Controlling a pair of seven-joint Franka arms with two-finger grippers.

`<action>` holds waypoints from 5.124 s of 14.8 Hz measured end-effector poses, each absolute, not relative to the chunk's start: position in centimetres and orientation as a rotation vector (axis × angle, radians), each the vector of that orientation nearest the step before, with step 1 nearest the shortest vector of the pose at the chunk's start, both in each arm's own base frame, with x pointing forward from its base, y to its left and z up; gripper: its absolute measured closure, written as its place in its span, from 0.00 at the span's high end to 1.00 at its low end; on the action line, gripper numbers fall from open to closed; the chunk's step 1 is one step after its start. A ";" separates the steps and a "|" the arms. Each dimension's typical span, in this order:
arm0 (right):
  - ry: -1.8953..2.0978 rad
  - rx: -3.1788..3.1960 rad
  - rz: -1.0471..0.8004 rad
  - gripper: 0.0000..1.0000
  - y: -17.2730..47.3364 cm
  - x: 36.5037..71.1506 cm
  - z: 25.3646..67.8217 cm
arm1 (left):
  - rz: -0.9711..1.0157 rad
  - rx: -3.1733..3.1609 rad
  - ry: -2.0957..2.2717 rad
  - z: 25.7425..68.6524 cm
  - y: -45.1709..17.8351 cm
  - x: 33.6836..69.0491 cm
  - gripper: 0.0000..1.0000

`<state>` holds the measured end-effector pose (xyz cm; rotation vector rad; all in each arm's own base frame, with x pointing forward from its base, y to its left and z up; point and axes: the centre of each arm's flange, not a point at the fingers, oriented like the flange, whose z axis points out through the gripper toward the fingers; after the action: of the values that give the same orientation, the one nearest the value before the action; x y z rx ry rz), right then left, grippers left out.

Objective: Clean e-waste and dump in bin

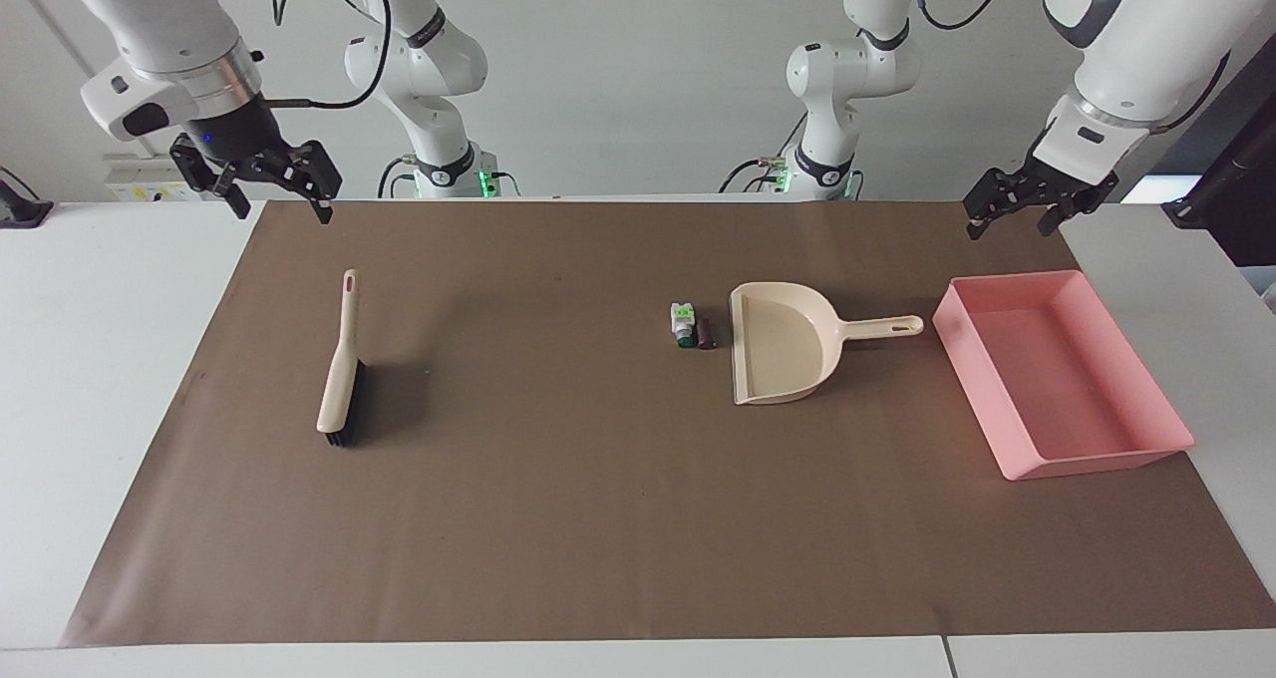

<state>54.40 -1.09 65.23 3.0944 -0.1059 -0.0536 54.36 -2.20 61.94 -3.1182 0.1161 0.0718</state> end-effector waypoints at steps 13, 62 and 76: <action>-0.085 3.104 -0.045 0.99 -4.6 49.7 46.7 | 0.107 -2.622 1.745 56.9 -5.7 53.7 0.98; -0.052 3.118 -0.246 0.25 8.4 48.1 42.3 | 0.505 -1.860 2.023 39.3 -16.5 49.2 0.32; -0.141 3.069 -0.124 0.25 35.7 34.9 38.5 | 0.543 -1.836 2.014 36.0 -19.7 46.1 0.32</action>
<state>34.93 35.70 38.51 3.0690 -0.1409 -0.1236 46.10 -19.70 36.05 -1.8365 2.0142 0.5428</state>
